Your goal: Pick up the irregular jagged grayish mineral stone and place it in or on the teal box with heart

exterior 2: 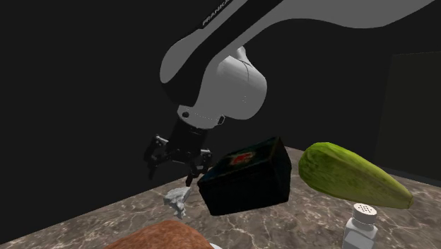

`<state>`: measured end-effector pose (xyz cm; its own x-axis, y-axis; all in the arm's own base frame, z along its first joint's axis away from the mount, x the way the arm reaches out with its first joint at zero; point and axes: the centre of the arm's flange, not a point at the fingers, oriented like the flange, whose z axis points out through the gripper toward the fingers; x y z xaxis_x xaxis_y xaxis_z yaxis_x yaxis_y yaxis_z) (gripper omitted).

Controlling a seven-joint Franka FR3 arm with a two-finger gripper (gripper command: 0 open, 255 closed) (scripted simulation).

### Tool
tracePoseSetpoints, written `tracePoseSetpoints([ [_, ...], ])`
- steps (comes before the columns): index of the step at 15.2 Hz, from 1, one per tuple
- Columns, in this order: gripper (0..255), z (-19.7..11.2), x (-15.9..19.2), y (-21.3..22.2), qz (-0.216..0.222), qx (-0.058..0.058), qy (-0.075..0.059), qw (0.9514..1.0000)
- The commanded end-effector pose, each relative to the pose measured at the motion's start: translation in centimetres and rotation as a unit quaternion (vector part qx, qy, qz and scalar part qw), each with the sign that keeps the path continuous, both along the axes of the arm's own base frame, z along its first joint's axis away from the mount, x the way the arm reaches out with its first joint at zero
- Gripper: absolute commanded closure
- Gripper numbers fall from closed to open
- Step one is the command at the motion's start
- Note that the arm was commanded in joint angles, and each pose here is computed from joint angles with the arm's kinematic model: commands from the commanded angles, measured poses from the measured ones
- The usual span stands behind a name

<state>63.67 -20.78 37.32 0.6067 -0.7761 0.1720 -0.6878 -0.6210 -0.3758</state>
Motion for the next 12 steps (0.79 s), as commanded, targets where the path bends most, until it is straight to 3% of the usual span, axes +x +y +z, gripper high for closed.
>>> tracePoseSetpoints([
  [1,0,-3.1,-1.5,0.3,0.011,0.035,0.062,0.9974],
  [2,255,-3.3,-1.7,0.5,0.012,0.035,0.062,0.9974],
  [8,255,-4.0,-0.8,0.8,0.012,0.036,0.061,0.9974],
  [10,255,-2.0,-1.8,1.7,0.011,0.034,0.063,0.9974],
  [11,255,-1.2,-1.3,1.0,0.001,0.018,0.034,0.9993],
  [12,0,-1.2,-1.3,1.0,0.001,0.018,0.034,0.9993],
])
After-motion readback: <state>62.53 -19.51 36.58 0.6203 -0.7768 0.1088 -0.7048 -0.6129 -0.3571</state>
